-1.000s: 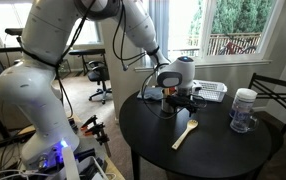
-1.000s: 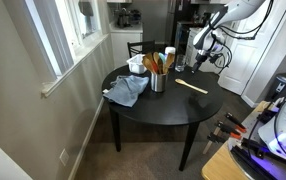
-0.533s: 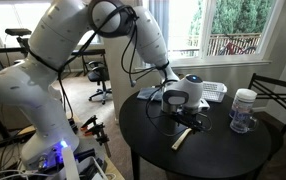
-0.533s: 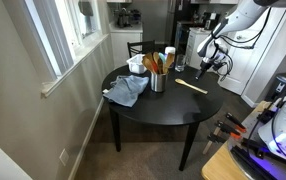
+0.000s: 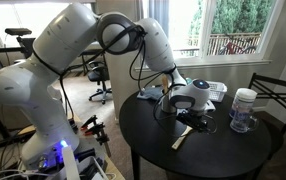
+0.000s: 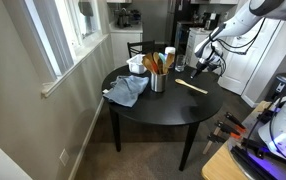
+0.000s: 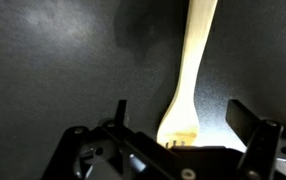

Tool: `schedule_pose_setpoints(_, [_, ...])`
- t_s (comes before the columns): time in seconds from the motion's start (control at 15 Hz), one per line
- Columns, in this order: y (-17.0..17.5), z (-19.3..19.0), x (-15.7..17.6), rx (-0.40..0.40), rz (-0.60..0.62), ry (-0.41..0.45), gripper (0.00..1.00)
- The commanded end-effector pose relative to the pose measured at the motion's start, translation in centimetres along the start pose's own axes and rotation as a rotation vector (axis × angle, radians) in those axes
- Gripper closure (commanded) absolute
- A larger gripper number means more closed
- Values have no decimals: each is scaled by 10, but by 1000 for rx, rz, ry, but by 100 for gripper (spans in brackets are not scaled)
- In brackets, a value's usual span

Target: Pick up the cooking stick and put it in the silver tin

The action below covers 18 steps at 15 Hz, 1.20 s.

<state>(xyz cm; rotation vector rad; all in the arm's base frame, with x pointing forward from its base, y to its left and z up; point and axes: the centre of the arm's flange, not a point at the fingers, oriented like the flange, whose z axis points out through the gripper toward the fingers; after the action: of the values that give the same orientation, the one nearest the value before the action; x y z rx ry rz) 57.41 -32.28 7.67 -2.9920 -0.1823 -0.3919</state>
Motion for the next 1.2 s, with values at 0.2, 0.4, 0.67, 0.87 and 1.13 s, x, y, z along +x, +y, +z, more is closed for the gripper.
schedule_pose_setpoints(0.2, [-19, 57, 29, 67, -85, -52, 0])
schedule_pose_setpoints(0.4, [-26, 74, 30, 83, -113, -87, 0])
schedule_pose_setpoints(0.67, [-28, 81, 31, 66, -136, -152, 0])
schedule_pose_setpoints(0.87, [-28, 79, 30, 52, -143, -217, 0])
schedule_pose_setpoints(1.13, [-33, 71, 30, 24, -153, -274, 0])
